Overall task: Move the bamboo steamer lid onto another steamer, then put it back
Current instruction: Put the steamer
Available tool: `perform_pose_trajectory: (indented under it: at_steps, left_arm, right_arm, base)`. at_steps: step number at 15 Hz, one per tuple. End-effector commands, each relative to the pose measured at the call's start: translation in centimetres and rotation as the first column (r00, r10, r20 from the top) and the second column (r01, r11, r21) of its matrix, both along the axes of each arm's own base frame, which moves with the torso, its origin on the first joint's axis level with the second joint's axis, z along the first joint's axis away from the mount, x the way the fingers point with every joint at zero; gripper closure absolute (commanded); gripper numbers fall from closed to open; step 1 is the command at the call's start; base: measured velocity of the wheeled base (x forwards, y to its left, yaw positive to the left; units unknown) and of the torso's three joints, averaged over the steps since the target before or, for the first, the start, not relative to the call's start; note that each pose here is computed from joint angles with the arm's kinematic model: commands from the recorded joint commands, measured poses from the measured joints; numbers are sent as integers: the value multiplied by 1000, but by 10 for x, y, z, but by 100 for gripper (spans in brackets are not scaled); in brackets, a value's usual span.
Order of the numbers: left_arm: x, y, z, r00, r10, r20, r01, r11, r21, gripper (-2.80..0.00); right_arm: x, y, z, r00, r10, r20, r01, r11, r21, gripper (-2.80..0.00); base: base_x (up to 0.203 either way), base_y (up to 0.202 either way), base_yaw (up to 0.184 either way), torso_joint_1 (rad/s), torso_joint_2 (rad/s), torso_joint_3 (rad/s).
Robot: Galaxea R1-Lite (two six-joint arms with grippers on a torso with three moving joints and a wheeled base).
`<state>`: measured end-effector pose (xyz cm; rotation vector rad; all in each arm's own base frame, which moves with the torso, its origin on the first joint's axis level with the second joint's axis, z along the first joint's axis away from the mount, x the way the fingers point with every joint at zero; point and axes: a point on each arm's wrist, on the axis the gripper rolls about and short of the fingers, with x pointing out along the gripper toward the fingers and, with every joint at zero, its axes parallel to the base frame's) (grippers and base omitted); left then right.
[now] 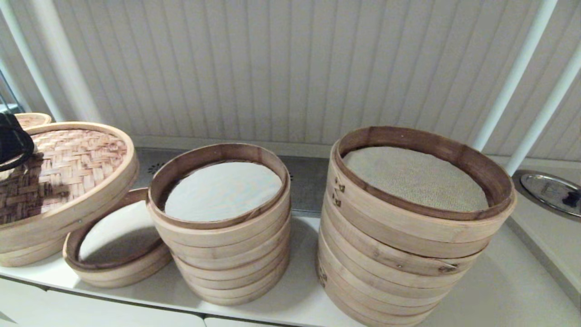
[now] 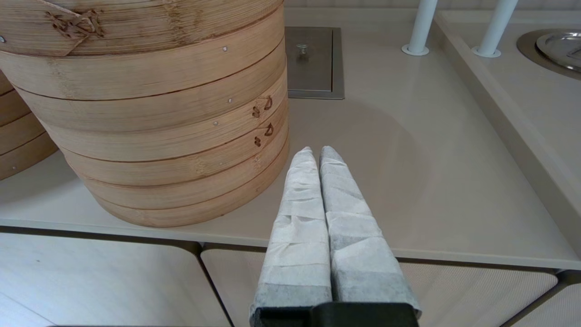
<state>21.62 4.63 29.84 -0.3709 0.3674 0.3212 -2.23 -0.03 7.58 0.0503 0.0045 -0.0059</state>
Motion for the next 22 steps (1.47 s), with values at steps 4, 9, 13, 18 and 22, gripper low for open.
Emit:
perform_pose_trajectory:
  at_steps: [4, 9, 13, 18, 22]
  left_arm:
    - [10, 17, -15, 997, 57, -44, -58, 998, -15, 0]
    - [24, 25, -38, 996, 9, -88, -14, 998, -61, 0]
    - [29, 26, -44, 995, 7, -97, -13, 998, -64, 0]
    - [44, 31, -55, 992, 3, -127, -12, 998, -67, 0]
    - [62, 35, -73, 986, -32, -164, 21, 997, -69, 0]
  right_arm:
    - [0, 0, -1, 1000, 0, -2, 0, 1000, 0, 0]
    - [0, 0, -1, 1000, 0, -3, 0, 1000, 0, 0]
    - [0, 0, -1, 1000, 0, -2, 0, 1000, 0, 0]
    - [0, 0, -1, 1000, 1, -1, -1, 1000, 0, 0]
    - [0, 0, -1, 1000, 0, -2, 0, 1000, 0, 0]
  base:
    - [0, 0, 0, 0, 0, 0]
    - [0, 0, 0, 0, 0, 0]
    - [0, 0, 0, 0, 0, 0]
    - [0, 0, 0, 0, 0, 0]
    - [0, 0, 0, 0, 0, 0]
